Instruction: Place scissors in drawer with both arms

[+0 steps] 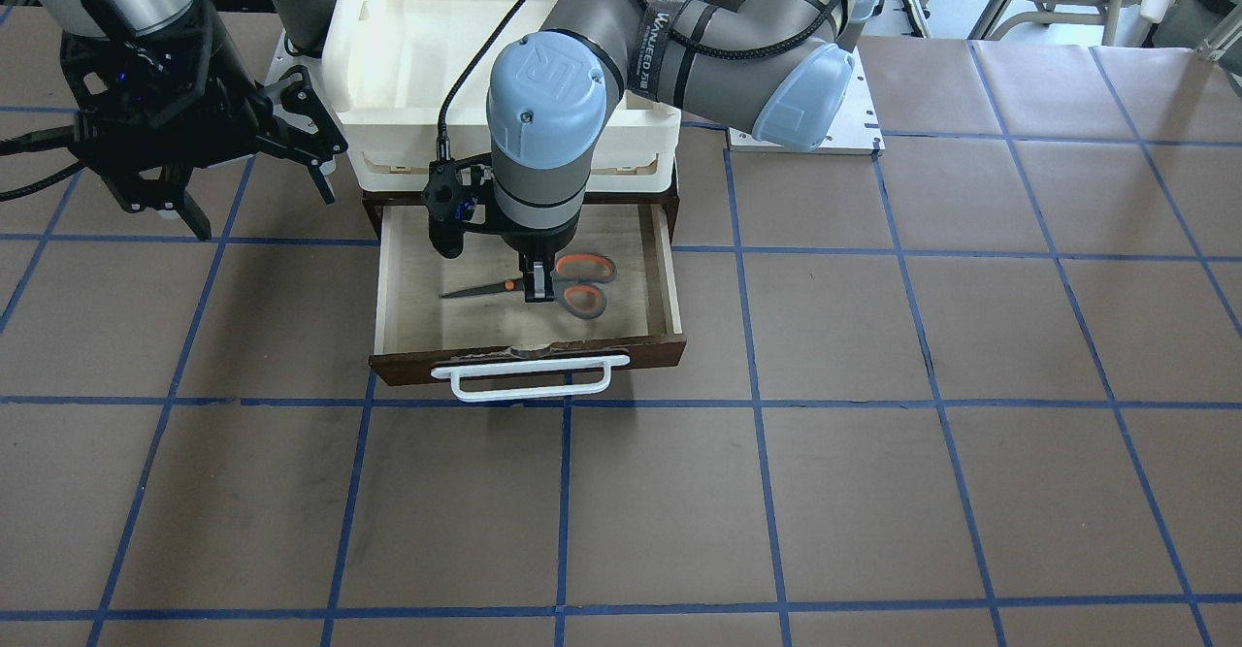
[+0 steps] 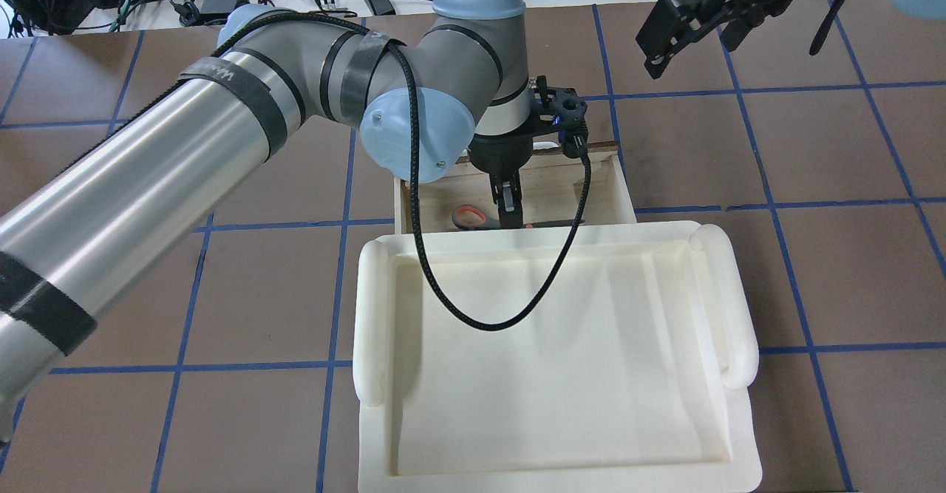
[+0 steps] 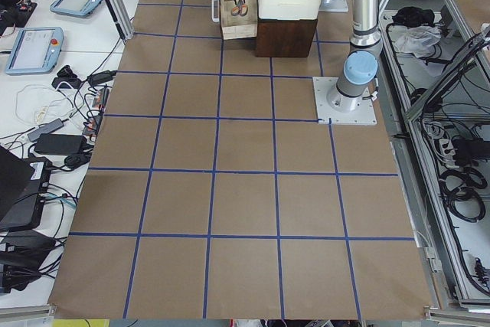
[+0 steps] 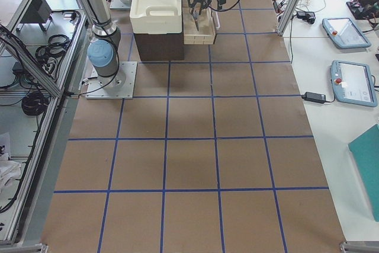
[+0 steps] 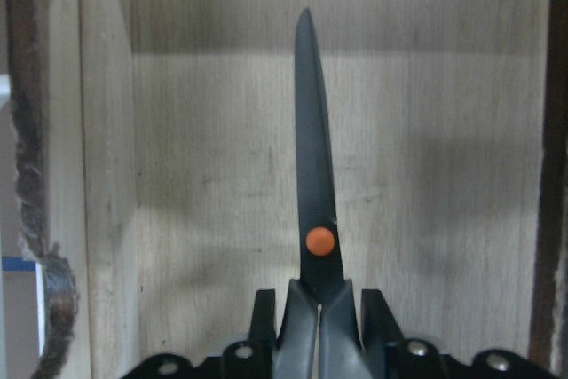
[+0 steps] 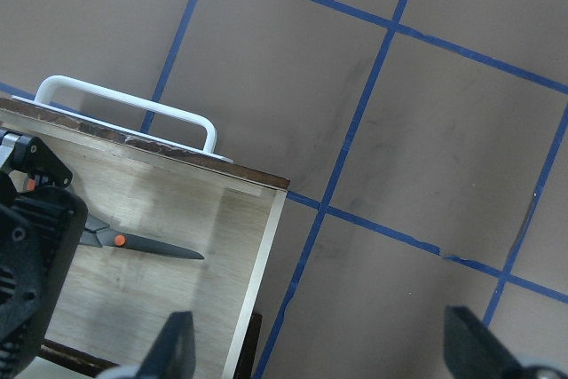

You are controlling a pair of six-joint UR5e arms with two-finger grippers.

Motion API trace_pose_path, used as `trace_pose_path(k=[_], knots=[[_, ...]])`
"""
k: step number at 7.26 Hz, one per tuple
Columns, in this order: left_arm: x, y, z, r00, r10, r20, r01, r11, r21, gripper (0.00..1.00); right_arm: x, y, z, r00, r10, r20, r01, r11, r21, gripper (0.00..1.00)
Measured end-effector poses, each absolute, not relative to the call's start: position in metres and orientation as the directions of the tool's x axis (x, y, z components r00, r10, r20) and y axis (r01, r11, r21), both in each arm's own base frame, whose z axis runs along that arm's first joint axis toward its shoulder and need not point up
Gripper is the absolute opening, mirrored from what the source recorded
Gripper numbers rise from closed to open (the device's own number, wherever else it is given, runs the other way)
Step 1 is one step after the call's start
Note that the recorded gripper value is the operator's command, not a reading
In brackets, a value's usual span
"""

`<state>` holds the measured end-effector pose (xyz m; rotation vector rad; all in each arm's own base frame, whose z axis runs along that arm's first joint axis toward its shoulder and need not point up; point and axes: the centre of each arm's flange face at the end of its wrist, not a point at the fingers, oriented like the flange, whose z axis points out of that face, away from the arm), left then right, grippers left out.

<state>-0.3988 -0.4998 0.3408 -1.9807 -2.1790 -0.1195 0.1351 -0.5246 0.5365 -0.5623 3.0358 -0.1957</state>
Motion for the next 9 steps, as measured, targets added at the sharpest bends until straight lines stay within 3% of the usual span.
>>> trace_pose_path(k=[3,7,9], knots=[[-0.397,-0.495,0.363,-0.107,0.98,0.168,0.989,0.122,-0.084,1.0,0.131,-0.523,0.539,-0.951,-0.309,0.007,-0.307,0.943,-0.129,1.0],[-0.325,-0.506,0.436,-0.364,0.928,0.084,0.921,0.372,-0.114,1.0,0.129,-0.522,0.54,-0.974,-0.223,0.025,-0.225,0.966,-0.13,1.0],[-0.248,-0.519,0.461,-0.567,0.823,0.037,0.818,0.568,-0.087,1.0,0.129,-0.521,0.538,-0.991,-0.131,0.016,-0.132,0.984,-0.123,1.0]])
